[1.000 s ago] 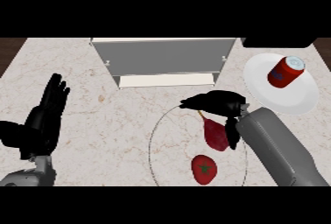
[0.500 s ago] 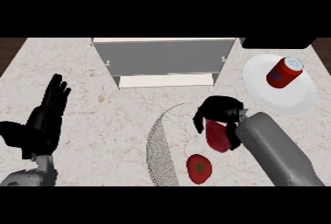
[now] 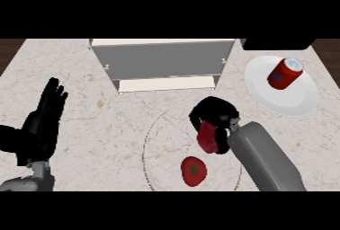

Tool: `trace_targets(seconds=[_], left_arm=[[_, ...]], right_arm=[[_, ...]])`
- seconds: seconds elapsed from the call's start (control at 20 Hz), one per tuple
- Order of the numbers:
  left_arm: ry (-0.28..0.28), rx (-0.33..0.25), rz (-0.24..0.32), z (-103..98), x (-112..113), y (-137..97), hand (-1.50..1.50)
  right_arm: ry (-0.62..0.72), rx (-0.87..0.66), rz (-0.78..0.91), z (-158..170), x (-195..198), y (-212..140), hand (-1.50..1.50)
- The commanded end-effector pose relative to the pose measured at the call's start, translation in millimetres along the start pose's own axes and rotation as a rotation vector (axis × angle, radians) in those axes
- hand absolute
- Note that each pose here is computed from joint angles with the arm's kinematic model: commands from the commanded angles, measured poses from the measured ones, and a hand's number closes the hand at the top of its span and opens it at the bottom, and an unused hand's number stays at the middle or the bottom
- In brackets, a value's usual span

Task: Pick the pear from the placemat and place it in the tiered shelf

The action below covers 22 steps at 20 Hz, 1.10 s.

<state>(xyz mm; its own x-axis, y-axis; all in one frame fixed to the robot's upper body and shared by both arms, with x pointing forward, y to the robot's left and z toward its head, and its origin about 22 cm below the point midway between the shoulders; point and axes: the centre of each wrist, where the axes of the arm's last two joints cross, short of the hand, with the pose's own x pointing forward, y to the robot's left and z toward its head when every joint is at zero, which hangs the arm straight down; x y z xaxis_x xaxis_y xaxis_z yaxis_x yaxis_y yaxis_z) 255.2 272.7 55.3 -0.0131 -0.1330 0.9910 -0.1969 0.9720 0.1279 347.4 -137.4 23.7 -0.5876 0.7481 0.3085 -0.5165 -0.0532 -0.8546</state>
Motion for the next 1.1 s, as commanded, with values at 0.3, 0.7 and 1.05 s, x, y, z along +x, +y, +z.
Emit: trace_targets(seconds=[0.3,0.7,1.05], left_arm=[[-0.004,-0.017,-0.005,-2,-4,-2,0.0],[0.004,-0.069,0.004,1,-5,-16,0.0],[-0.001,-0.036,-0.001,-2,0,-11,0.0]], right_arm=[[0.507,-0.278,-0.236,-6,61,-4,1.5],[0.504,-0.715,-0.472,26,147,-83,1.5],[0.657,-0.95,-0.469,52,222,-126,1.5]])
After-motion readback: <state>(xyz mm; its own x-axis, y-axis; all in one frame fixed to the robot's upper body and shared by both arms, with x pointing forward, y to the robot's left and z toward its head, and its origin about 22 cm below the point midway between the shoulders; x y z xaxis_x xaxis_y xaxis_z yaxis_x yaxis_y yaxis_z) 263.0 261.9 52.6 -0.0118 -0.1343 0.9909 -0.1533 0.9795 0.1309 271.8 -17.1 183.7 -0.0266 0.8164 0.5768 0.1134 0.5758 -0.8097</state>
